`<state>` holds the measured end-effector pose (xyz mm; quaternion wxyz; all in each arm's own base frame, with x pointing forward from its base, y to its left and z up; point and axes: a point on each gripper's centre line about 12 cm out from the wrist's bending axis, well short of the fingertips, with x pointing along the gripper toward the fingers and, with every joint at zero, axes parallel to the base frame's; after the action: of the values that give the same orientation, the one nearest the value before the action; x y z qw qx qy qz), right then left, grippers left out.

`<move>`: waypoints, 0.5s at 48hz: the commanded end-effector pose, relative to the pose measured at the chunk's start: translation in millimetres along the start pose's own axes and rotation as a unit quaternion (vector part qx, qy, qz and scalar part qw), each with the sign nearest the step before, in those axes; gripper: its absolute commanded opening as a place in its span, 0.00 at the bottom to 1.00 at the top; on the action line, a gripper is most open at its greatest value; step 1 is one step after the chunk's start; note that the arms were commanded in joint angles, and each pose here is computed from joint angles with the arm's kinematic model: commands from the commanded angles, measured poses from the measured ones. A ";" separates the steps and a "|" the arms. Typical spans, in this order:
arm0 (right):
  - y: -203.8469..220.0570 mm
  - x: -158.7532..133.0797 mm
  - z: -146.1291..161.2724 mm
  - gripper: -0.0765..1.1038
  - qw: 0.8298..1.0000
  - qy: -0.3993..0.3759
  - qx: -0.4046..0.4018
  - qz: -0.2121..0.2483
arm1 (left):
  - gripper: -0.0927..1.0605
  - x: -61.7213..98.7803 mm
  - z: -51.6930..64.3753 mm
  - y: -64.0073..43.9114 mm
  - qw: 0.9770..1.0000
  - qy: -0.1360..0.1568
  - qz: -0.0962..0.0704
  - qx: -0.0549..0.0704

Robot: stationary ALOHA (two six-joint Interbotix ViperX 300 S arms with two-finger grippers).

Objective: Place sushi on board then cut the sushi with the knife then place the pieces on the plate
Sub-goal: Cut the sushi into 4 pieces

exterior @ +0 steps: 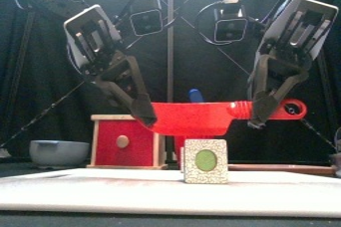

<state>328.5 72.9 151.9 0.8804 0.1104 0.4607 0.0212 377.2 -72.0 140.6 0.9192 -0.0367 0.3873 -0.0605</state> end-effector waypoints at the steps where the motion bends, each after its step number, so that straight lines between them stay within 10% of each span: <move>1: 12.4 -11.7 8.5 0.34 1.000 -0.021 -0.007 0.017 | 0.51 -4.5 5.7 -9.3 1.000 -0.010 -0.009 0.009; 24: 25.0 -1.1 0.0 0.34 1.000 -0.005 -0.004 0.029 | 0.51 7.7 -4.7 -20.4 1.000 0.007 -0.018 0.003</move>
<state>327.6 91.6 149.2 0.8770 0.1219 0.4632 0.0381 375.5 -92.2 130.1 0.9131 -0.0394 0.3984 -0.0773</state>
